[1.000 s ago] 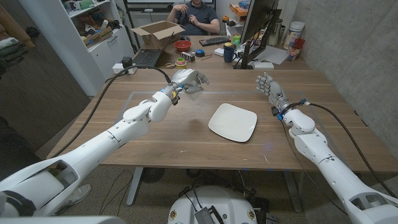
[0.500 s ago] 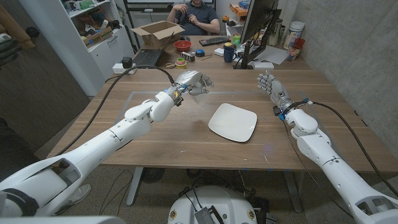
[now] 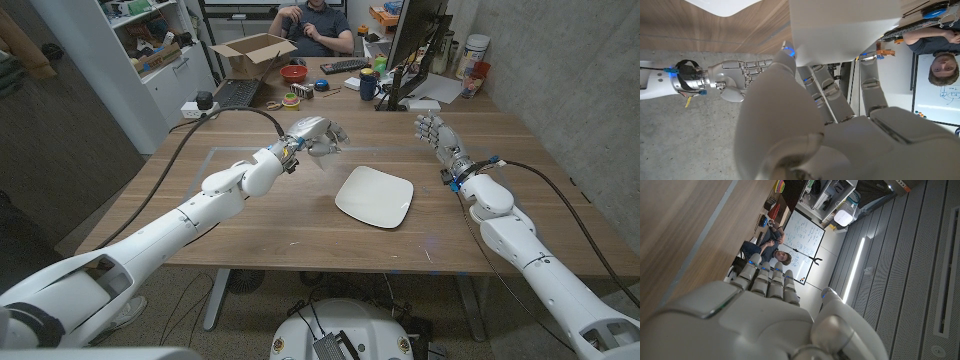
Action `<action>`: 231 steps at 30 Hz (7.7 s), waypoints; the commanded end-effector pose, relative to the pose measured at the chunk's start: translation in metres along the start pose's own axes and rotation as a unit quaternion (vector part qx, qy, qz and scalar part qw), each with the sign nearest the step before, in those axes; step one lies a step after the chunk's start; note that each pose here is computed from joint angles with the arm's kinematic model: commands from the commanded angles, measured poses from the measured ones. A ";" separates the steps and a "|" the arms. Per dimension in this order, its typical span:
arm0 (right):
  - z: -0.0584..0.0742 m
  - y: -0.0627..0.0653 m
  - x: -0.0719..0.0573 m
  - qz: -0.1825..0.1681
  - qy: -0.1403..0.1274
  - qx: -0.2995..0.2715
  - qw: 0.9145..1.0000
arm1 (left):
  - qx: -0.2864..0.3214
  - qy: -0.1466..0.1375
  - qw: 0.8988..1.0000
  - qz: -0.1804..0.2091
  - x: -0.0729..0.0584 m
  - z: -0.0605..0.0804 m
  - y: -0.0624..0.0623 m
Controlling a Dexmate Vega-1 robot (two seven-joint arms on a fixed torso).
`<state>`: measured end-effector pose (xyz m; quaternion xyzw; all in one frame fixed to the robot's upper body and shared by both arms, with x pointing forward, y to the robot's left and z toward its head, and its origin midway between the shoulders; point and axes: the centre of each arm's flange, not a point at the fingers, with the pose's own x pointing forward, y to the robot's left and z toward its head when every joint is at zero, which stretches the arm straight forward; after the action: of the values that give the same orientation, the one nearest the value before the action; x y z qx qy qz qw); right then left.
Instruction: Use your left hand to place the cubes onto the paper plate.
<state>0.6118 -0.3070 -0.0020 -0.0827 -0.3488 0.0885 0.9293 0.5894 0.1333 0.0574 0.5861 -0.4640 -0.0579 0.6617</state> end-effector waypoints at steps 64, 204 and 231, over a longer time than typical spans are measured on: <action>0.036 -0.002 -0.016 -0.015 -0.058 -0.034 0.998 | -0.096 -0.140 0.976 -0.134 0.042 0.042 -0.035; 0.040 -0.017 -0.031 -0.033 -0.088 -0.026 0.995 | 0.063 -0.173 0.961 -0.209 0.059 0.090 -0.083; 0.038 -0.021 -0.030 -0.036 -0.084 -0.026 0.995 | 0.107 -0.166 0.955 -0.223 0.059 0.092 -0.090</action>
<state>0.5638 -0.3280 0.0113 -0.0877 -0.4330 0.0559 0.8954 0.6013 0.0052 0.0051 0.7067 -0.4409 -0.2512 0.4931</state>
